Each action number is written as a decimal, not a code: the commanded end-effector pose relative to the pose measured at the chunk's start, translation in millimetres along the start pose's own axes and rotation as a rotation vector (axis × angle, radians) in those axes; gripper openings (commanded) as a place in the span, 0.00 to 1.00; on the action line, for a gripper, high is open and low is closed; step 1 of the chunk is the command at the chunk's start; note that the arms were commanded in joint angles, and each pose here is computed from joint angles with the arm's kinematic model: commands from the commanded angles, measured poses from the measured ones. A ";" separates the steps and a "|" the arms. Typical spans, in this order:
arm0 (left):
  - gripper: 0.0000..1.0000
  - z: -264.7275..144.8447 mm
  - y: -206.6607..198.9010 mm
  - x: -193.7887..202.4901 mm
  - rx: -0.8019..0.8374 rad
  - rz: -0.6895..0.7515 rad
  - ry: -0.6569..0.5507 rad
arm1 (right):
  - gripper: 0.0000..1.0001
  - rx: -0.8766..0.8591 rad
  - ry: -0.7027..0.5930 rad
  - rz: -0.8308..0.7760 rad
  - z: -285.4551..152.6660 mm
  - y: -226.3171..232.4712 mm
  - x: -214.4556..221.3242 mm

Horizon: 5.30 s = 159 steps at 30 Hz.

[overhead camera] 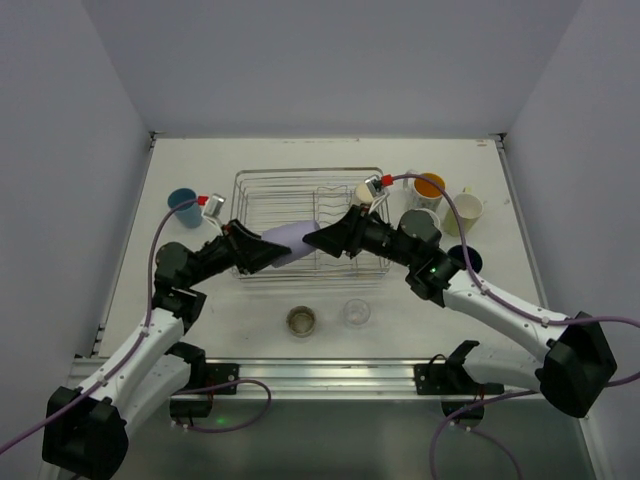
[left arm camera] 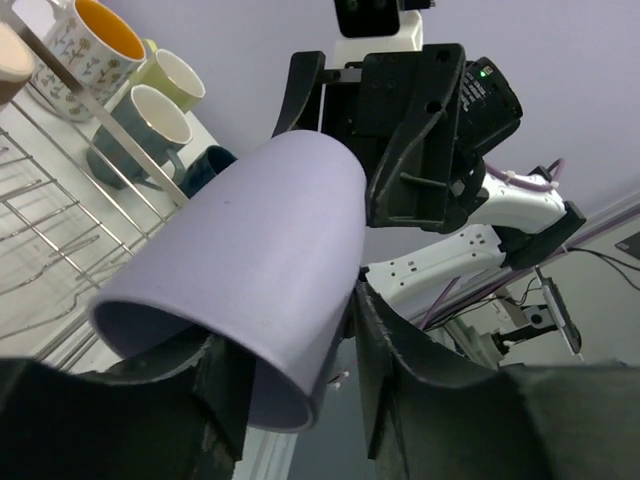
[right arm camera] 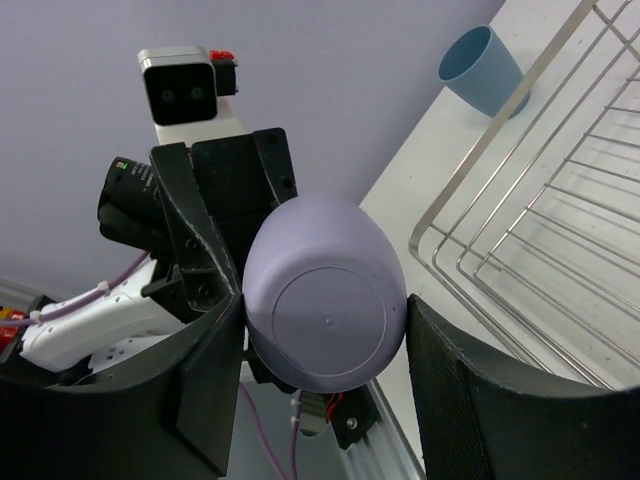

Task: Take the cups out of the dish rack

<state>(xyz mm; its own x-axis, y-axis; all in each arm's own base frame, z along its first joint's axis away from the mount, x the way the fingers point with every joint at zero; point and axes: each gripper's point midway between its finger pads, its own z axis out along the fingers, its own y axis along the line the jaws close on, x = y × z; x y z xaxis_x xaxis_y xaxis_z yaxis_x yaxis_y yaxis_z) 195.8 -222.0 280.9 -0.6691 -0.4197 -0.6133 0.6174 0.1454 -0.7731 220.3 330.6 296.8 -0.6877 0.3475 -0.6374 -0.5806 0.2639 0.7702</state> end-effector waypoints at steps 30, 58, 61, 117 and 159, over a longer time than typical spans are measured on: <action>0.00 -142.4 143.5 -136.4 -1.397 0.340 0.027 | 0.99 0.406 0.014 -0.181 -68.6 -73.2 25.2; 0.25 -156.5 271.6 -71.9 -1.570 0.139 0.344 | 0.99 0.413 0.052 -0.225 -67.3 -77.6 28.7; 0.28 -157.3 274.9 -72.5 -1.579 0.140 0.345 | 0.99 0.426 0.041 -0.227 -66.6 -77.8 24.2; 1.00 -33.6 32.2 -4.7 -0.391 0.573 0.130 | 0.67 1.348 -0.044 -0.263 -17.4 -312.8 -112.6; 0.74 16.1 -3.2 -5.2 -0.051 0.186 -0.013 | 0.34 -0.116 -0.085 0.000 -3.6 10.0 -11.4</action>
<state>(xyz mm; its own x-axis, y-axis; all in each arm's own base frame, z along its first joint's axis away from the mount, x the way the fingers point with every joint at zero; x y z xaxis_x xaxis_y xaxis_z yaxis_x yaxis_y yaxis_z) 215.3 -226.1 263.9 -0.5499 -0.3640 -0.7517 0.6519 0.3756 -0.6588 232.2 313.7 292.2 -0.6393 0.4176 -0.6458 -0.5872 0.2771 0.7605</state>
